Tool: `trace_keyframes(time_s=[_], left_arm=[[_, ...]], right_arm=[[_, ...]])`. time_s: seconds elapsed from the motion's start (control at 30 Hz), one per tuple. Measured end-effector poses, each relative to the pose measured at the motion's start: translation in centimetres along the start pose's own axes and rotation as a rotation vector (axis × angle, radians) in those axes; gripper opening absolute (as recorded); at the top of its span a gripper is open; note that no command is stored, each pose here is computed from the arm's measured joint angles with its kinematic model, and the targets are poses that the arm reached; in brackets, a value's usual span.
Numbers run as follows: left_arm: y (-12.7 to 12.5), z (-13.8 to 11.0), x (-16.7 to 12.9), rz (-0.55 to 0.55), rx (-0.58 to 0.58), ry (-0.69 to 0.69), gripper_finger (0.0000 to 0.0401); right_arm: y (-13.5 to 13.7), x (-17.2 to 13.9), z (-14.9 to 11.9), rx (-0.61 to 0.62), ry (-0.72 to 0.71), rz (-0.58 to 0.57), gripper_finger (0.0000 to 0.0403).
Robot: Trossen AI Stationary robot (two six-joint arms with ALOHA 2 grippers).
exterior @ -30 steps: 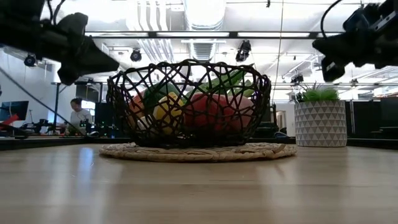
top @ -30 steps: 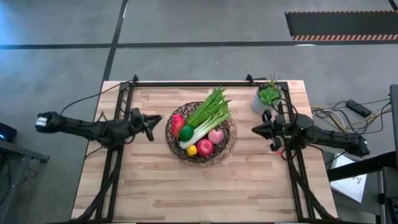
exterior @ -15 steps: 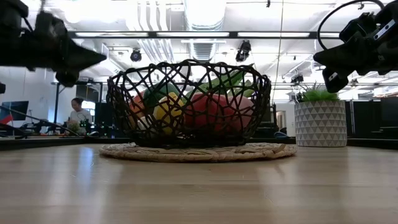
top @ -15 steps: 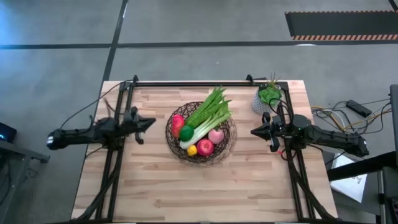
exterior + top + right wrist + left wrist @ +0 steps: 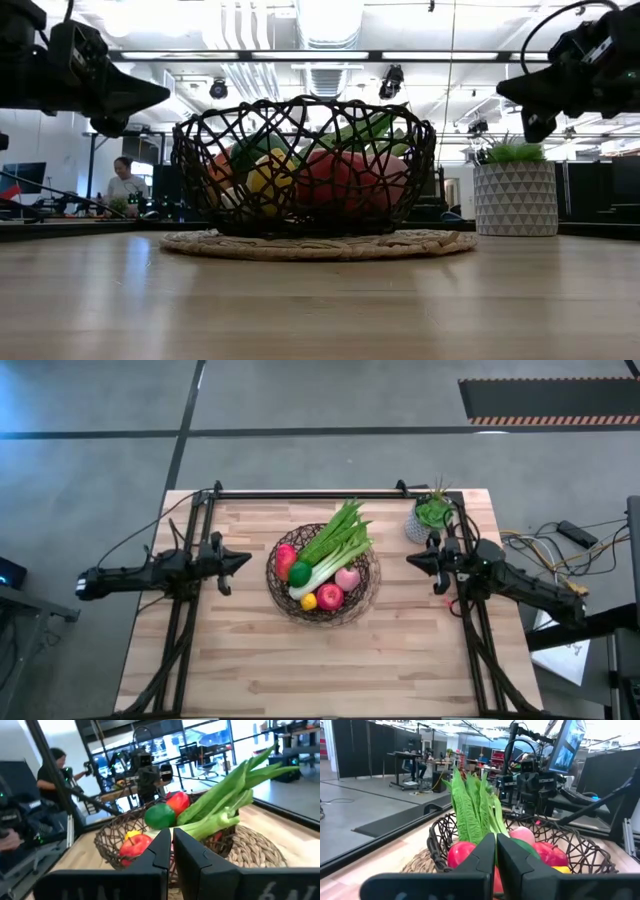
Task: Build produce basket
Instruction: Return to Home Position
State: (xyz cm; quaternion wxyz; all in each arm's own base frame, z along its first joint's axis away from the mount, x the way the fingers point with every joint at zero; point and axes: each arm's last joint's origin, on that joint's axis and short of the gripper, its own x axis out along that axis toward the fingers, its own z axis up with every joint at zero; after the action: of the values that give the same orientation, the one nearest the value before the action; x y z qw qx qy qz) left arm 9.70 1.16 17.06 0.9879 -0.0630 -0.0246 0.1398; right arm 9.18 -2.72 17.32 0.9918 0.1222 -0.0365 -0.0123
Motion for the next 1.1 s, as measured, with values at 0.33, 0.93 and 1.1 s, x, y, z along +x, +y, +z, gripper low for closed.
trace_keyframes(time_s=[0.33, 0.93, 1.1], left_arm=[[0.0, 0.0, 0.0, -0.003, -0.030, -0.013, 0.0000], [0.0, 0.0, 0.1, -0.002, -0.030, -0.007, 0.0000], [0.0, -0.1, 0.2, -0.001, -0.027, 0.004, 0.0000]], right_arm=[[0.5, 0.2, 0.0, 0.076, -0.066, -0.148, 0.0012], [2.9, 0.4, -1.2, 0.004, 0.057, 0.054, 0.0012], [3.1, 0.4, -1.3, 0.009, 0.063, 0.062, 0.0012]])
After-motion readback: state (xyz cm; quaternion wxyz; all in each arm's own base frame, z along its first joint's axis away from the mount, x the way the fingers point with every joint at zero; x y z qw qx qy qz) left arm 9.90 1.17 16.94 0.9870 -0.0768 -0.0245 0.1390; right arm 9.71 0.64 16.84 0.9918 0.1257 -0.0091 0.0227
